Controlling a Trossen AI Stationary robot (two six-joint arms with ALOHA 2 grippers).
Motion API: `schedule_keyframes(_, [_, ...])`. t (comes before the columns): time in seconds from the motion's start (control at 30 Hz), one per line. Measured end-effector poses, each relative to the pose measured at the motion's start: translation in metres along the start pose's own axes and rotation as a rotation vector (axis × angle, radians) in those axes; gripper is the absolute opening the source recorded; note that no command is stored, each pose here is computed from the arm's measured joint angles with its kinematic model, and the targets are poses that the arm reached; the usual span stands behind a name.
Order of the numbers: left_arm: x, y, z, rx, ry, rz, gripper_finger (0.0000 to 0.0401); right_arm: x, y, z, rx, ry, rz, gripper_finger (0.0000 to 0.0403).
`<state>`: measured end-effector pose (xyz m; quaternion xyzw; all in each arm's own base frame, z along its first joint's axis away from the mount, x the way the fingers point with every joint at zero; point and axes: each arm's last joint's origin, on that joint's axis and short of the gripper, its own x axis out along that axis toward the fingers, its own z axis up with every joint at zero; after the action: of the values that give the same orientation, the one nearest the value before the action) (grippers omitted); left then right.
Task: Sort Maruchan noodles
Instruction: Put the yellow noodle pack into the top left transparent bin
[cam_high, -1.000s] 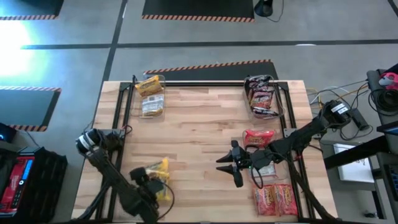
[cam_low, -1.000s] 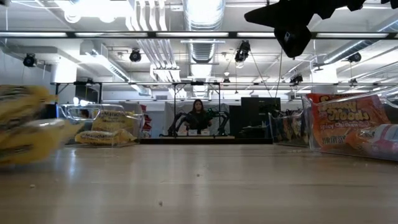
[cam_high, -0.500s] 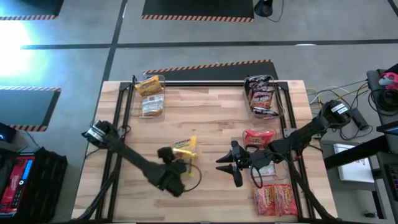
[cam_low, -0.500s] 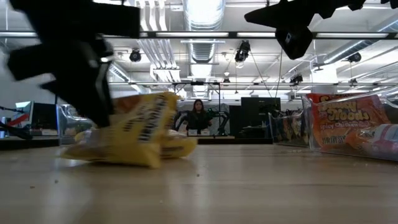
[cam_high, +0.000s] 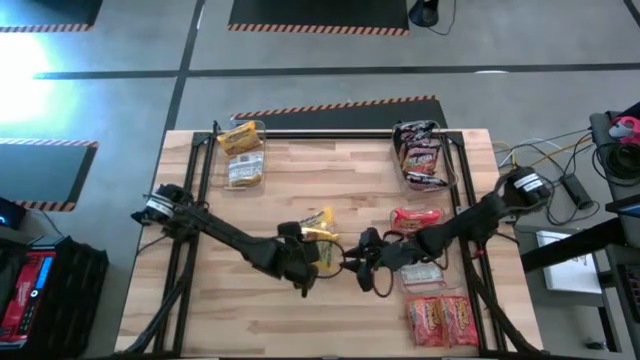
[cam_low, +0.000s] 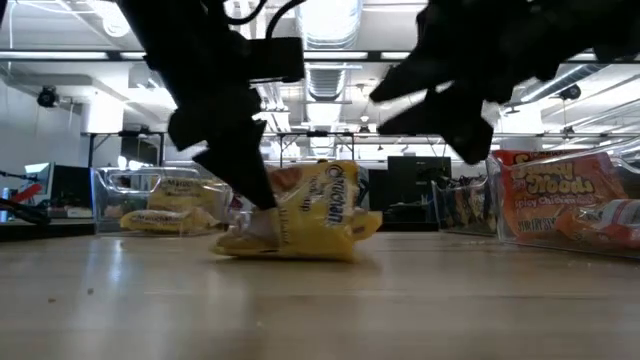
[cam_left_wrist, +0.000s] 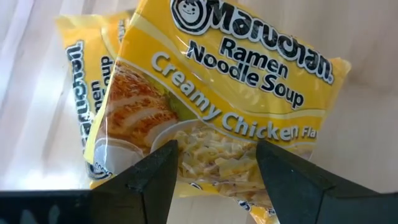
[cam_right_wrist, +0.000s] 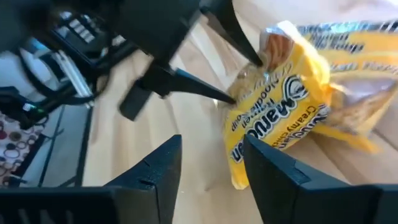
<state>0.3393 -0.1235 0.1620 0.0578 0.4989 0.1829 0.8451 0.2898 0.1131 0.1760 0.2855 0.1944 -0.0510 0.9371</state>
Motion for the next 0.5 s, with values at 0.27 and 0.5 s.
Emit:
schedule_keyframes(0.27, [0.010,0.002,-0.002,0.003,-0.057,-0.043,0.0204,0.018,-0.023,0.001,0.050,0.065,-0.042,0.0209])
schedule_keyframes(0.5, [0.018,0.004,-0.012,-0.001,-0.038,-0.043,0.0204,0.019,-0.035,0.010,0.074,0.108,-0.123,0.0228])
